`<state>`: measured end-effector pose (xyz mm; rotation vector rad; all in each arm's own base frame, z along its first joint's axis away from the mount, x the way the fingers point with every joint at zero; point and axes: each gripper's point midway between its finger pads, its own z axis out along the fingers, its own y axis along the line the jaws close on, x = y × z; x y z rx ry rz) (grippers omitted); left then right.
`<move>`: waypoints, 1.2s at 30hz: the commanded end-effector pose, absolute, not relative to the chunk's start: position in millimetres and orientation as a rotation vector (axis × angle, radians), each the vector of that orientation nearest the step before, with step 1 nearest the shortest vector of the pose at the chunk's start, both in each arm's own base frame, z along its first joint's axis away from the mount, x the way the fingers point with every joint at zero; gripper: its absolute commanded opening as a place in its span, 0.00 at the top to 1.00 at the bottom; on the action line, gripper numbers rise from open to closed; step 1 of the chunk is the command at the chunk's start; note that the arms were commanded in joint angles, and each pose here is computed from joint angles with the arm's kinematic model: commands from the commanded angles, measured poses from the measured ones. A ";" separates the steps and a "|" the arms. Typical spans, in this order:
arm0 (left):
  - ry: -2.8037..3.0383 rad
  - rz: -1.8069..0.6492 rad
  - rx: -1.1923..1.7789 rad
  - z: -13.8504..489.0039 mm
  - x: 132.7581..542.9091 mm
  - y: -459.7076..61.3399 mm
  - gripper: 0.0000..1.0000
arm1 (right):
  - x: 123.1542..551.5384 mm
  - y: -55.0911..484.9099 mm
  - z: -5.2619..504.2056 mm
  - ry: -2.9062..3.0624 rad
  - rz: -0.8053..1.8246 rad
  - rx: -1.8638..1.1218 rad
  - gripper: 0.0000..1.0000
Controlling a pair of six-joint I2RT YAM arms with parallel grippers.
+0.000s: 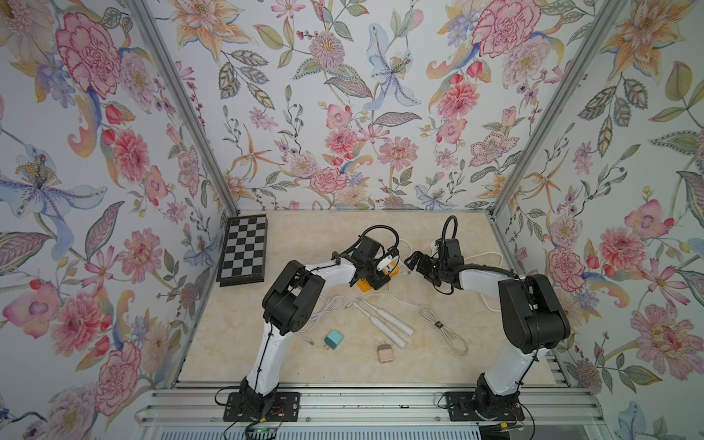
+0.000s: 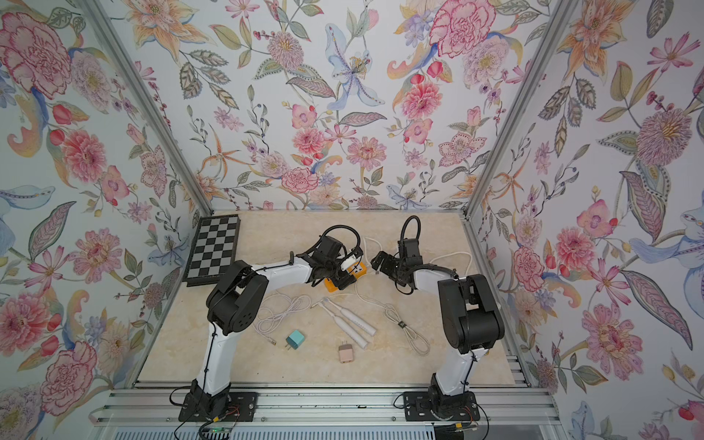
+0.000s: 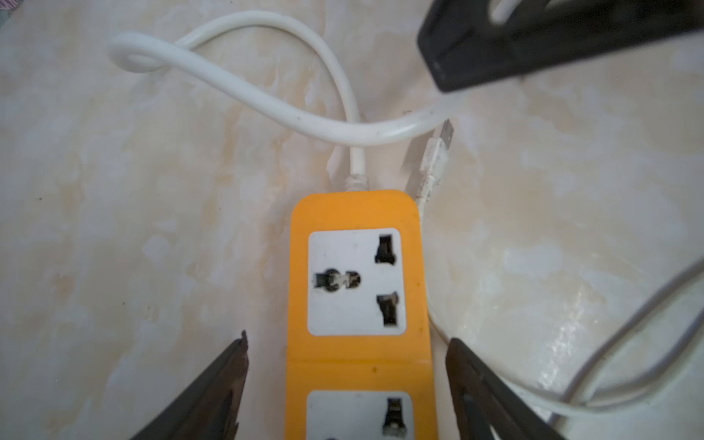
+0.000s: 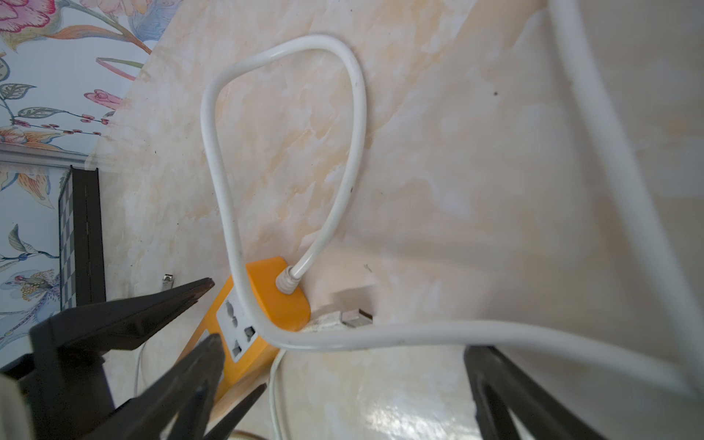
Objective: Charge the electric toothbrush
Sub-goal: Adjust the socket at the center of the board.
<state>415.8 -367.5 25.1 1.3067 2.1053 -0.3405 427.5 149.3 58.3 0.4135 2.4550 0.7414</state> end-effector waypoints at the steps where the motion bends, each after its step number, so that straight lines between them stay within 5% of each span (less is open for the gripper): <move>1: 2.158 -0.268 1.376 7.9 408.7 -359.8 0.18 | 438.8 144.3 82.3 2.383 0.742 0.420 0.00; 9: 2.142 -0.272 1.287 20.7 415.7 -360.6 0.31 | 435.7 144.3 85.7 2.378 0.746 0.407 0.00; 19: 2.244 -0.262 0.787 52.7 439.0 -327.8 0.63 | 418.1 148.2 101.0 2.365 0.753 0.355 0.00; 28: 2.340 -0.163 0.302 51.2 453.4 -290.9 0.66 | 386.4 171.9 119.5 2.362 0.786 0.250 0.00; 36: 2.370 -0.140 0.203 42.4 452.4 -293.1 0.53 | 368.6 178.1 124.7 2.358 0.776 0.230 0.00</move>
